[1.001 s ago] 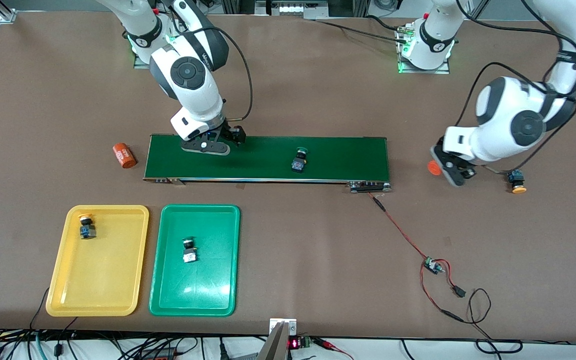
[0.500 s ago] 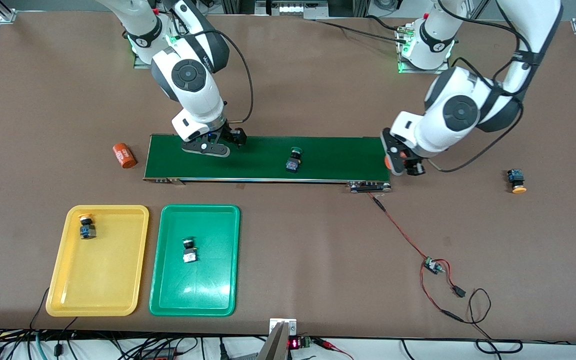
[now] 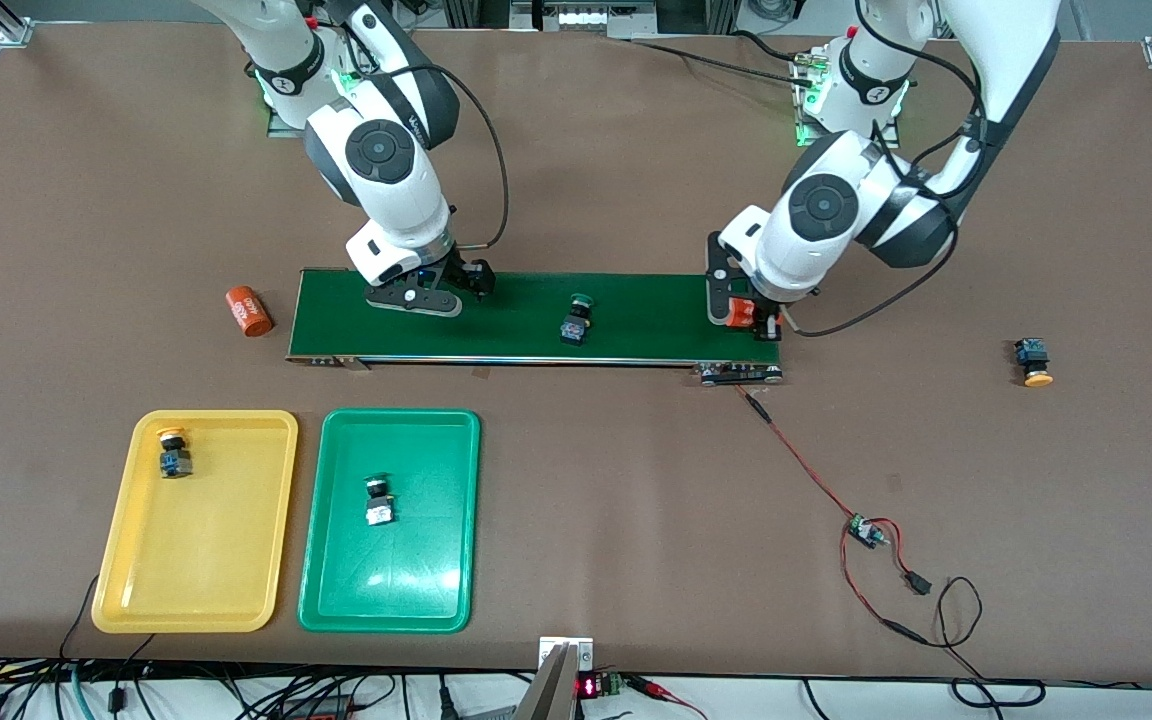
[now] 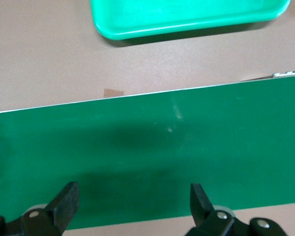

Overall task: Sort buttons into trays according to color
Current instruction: 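Carry the battery to the belt end and lower it with the left gripper, then grasp the belt button with the right gripper while the left gripper grasps yellow button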

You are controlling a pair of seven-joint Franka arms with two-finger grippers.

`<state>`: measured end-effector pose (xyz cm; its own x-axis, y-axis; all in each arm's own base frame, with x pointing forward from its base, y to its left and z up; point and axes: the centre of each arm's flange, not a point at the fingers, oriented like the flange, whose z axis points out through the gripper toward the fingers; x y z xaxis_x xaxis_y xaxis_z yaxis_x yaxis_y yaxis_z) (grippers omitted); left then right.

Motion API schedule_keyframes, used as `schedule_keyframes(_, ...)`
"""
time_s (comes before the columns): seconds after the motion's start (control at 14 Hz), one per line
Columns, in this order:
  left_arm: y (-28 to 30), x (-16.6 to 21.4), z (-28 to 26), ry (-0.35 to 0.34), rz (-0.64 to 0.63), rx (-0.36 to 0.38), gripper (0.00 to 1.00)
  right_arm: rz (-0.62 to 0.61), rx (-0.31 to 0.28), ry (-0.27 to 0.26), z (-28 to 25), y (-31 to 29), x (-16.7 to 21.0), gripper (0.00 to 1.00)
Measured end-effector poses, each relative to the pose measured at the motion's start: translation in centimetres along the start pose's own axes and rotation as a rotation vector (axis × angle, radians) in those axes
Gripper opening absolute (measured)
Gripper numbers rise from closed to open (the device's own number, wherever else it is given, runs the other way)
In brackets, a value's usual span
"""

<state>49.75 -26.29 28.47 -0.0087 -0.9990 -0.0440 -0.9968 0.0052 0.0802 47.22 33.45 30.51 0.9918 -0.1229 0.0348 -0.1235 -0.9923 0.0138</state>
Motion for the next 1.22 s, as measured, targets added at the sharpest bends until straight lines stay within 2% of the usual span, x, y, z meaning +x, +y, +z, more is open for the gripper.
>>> schedule_keyframes(0.5,0.5,1.1,1.8,-0.032,0.082,-0.003,0.5,-0.043,-0.002,0.005,0.6,-0.1,0.1,1.0)
schedule_keyframes(0.93,1.5,3.0,2.7,-0.034,0.102,-0.016,0.52,-0.045,0.0,0.007,0.5,-0.1,0.1,1.0)
schedule_keyframes(1.0,1.5,3.1,2.6,-0.034,0.1,-0.013,0.57,-0.044,0.0,0.007,0.5,-0.1,0.1,1.0)
schedule_keyframes(1.22,0.4,3.0,1.3,-0.024,0.085,0.016,0.85,-0.042,0.002,0.009,0.6,-0.1,0.3,1.0)
